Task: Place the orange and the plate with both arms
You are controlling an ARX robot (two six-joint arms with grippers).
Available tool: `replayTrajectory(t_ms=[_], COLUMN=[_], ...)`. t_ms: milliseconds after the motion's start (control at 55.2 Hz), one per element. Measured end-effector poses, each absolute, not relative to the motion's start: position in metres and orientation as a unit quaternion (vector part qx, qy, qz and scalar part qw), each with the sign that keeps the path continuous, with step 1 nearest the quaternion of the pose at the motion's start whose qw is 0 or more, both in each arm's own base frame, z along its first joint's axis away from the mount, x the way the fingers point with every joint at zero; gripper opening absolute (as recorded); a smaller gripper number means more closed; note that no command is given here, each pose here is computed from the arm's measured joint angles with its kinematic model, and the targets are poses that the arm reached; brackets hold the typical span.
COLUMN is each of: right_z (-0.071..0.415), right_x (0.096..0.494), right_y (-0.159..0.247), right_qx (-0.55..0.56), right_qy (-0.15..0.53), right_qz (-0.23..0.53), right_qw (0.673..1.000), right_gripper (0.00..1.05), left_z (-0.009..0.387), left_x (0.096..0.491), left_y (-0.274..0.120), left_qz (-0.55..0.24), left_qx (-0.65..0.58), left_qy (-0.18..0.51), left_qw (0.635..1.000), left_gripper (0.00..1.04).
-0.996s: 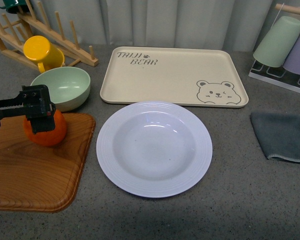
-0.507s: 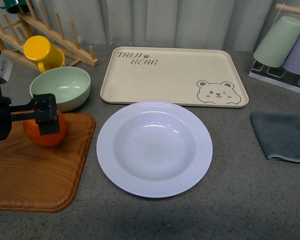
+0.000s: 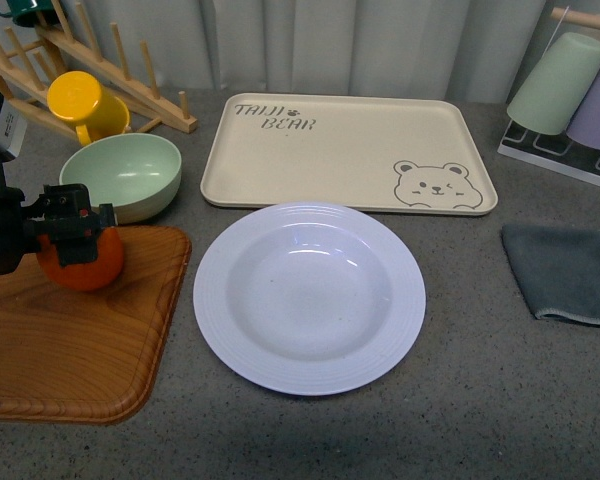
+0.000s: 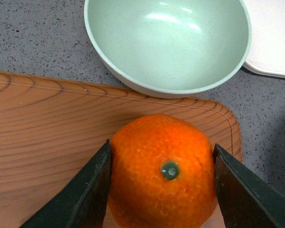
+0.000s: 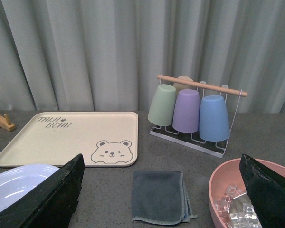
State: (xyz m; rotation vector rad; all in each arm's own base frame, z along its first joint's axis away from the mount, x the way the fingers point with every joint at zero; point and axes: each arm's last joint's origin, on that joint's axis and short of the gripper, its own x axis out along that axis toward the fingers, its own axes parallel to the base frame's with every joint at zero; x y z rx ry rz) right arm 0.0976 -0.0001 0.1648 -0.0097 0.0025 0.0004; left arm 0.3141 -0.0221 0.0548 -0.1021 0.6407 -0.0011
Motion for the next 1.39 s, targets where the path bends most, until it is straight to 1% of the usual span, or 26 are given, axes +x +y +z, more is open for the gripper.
replayTrajectory(t_ms=[254,453,580,743,906,1087,1250,1395], right_z=[0.165,0.165,0.165,0.165,0.165,0.165,0.165,0.165], right_x=[0.098,0.098,0.098,0.098,0.098,0.098,0.098,0.098], right_y=[0.000,0.000,0.000,0.000,0.000,0.000,0.000,0.000], right_qx=[-0.005,-0.005,-0.005,-0.005,-0.005,-0.005,-0.005,-0.005], right_qy=[0.001,0.001,0.001,0.001,0.001,0.001,0.001,0.001], right_qz=[0.000,0.000,0.000,0.000,0.000,0.000,0.000,0.000], right_qw=[1.000,1.000,1.000,1.000,1.000,1.000,1.000,1.000], right_gripper=[0.96,0.96,0.96,0.96,0.96,0.96,0.96,0.96], left_z=[0.062,0.085,0.098,0.103,0.093,0.074,0.065,0.056], left_x=[0.313,0.313,0.315,0.319,0.322,0.308,0.300,0.297], left_y=[-0.030,-0.044,-0.064,-0.096,-0.126,-0.161,-0.179,-0.187], left_qz=[-0.012,-0.031,-0.055,-0.085,-0.109,-0.136,-0.152,-0.150], left_qx=[-0.057,-0.067,-0.069,-0.072,-0.068,-0.067,-0.069,-0.065], left_qy=[0.309,0.282,0.265,0.256,0.268,0.298,0.312,0.322], left_qw=[0.949,0.957,0.960,0.960,0.955,0.943,0.935,0.933], left_gripper=[0.55,0.55,0.55,0.54,0.54,0.54,0.54,0.54])
